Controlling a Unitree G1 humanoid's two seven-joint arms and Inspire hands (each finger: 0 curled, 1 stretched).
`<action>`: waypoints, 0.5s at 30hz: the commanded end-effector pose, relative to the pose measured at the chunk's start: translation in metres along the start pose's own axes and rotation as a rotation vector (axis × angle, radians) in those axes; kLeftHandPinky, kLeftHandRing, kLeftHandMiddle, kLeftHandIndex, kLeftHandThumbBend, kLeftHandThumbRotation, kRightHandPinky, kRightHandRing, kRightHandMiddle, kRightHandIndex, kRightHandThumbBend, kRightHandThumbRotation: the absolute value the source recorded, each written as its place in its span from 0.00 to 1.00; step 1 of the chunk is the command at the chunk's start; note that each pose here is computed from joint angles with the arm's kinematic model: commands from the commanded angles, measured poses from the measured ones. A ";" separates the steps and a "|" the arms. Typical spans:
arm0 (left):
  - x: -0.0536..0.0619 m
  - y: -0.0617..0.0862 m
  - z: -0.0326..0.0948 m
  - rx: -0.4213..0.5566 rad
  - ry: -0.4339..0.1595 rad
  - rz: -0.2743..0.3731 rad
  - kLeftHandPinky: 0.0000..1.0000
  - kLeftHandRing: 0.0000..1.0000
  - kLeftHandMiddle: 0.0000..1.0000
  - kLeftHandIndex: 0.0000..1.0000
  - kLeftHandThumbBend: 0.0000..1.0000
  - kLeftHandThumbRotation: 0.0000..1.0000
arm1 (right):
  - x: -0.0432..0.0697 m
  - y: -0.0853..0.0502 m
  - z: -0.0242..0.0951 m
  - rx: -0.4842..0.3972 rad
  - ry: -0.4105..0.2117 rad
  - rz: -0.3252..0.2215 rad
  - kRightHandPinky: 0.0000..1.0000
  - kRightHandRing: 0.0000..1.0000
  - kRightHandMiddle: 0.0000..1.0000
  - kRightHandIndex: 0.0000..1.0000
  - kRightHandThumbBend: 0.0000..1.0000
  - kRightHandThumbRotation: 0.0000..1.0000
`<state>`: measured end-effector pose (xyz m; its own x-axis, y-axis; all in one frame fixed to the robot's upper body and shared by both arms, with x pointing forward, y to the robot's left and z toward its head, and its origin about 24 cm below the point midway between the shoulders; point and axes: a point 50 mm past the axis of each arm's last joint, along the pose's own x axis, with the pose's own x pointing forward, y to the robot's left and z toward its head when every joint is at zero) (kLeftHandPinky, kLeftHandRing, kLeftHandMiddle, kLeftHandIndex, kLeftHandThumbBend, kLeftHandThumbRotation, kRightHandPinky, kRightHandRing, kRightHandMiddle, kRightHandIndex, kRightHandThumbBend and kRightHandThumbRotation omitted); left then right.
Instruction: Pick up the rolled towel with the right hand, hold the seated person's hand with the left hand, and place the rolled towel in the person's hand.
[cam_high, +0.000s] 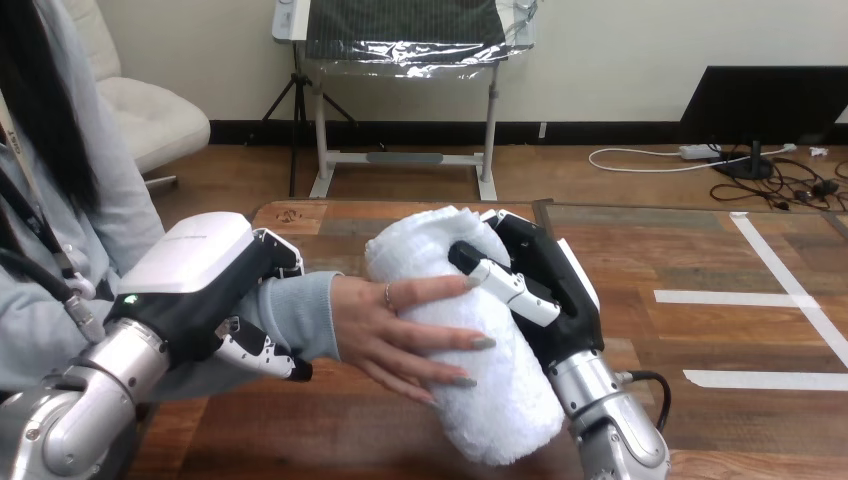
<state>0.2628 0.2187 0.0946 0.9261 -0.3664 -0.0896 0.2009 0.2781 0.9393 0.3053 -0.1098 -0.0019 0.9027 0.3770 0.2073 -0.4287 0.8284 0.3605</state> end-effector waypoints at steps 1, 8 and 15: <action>0.004 0.047 0.033 0.037 -0.169 0.216 0.21 0.26 0.34 0.35 0.86 0.00 | 0.047 0.050 0.013 -0.027 -0.037 0.211 0.17 0.26 0.38 0.34 0.46 0.00; 0.004 0.045 0.030 0.041 -0.165 0.214 0.24 0.30 0.36 0.38 0.87 0.00 | 0.046 0.047 0.014 -0.056 -0.040 0.190 0.20 0.28 0.38 0.35 0.49 0.00; 0.005 0.042 0.028 0.045 -0.156 0.208 0.31 0.35 0.41 0.43 0.87 0.02 | 0.045 0.041 0.015 -0.083 -0.018 0.189 0.30 0.37 0.44 0.43 0.56 0.00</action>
<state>0.2627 0.2208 0.1004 0.9319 -0.3584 -0.0559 0.1665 0.2859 0.9437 0.3163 -0.1045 0.0115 0.8965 0.3764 0.2337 -0.4364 0.8409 0.3199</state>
